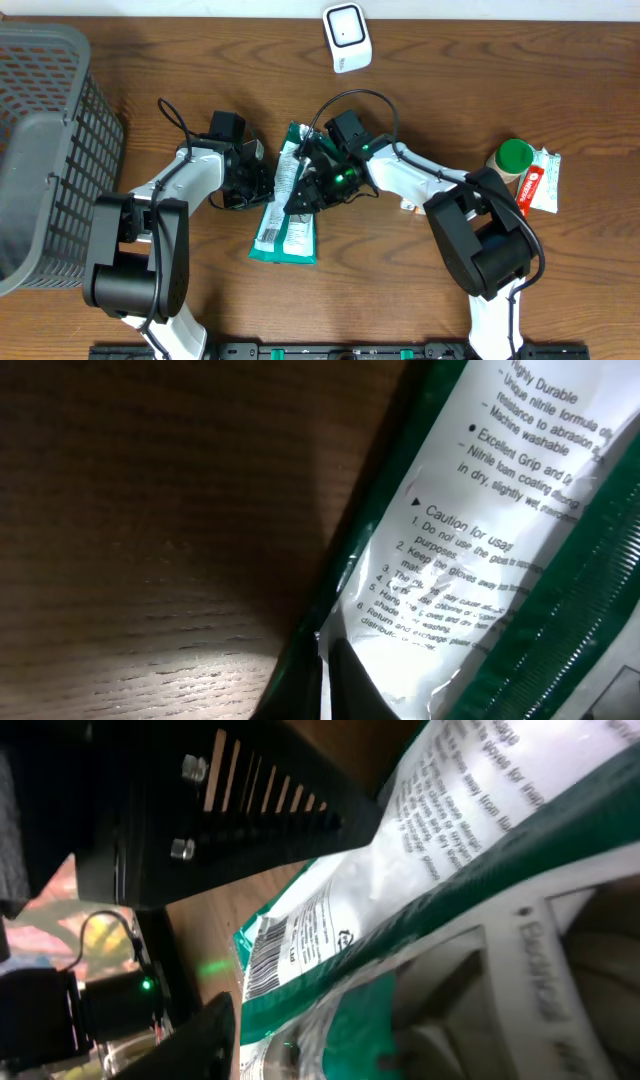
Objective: Scan the item barcode
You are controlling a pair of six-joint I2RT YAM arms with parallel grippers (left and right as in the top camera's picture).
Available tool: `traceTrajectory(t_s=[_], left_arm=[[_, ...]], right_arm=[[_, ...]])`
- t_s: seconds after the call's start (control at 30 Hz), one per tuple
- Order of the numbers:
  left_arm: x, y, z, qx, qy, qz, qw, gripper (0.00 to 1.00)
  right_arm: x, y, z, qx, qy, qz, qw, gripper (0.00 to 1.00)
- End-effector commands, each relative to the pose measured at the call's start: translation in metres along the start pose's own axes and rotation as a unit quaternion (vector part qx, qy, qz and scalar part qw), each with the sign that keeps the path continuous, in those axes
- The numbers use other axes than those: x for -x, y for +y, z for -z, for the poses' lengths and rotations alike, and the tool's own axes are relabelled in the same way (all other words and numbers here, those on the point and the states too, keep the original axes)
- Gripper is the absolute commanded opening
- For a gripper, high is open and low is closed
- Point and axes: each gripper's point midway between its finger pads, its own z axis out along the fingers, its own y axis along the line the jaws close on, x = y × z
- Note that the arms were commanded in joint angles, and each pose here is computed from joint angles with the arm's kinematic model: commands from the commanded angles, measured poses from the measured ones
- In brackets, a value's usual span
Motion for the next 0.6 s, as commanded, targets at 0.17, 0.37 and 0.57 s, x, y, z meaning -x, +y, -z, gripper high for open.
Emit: traceTrajectory(t_s=[0.17, 0.37, 0.57], left_arm=[[-0.005, 0.009, -0.008, 0.015, 0.010, -0.005, 1.000, 0.07], [-0.005, 0.009, -0.008, 0.015, 0.010, -0.005, 1.000, 0.08], [-0.005, 0.009, -0.007, 0.014, 0.010, -0.003, 1.000, 0.07]], right_arm=[[-0.004, -0.018, -0.008, -0.047, -0.001, -0.036, 0.998, 0.53], [0.001, -0.026, -0.011, -0.059, -0.022, -0.040, 0.997, 0.46], [0.005, -0.014, -0.012, -0.028, -0.024, 0.008, 0.999, 0.27]])
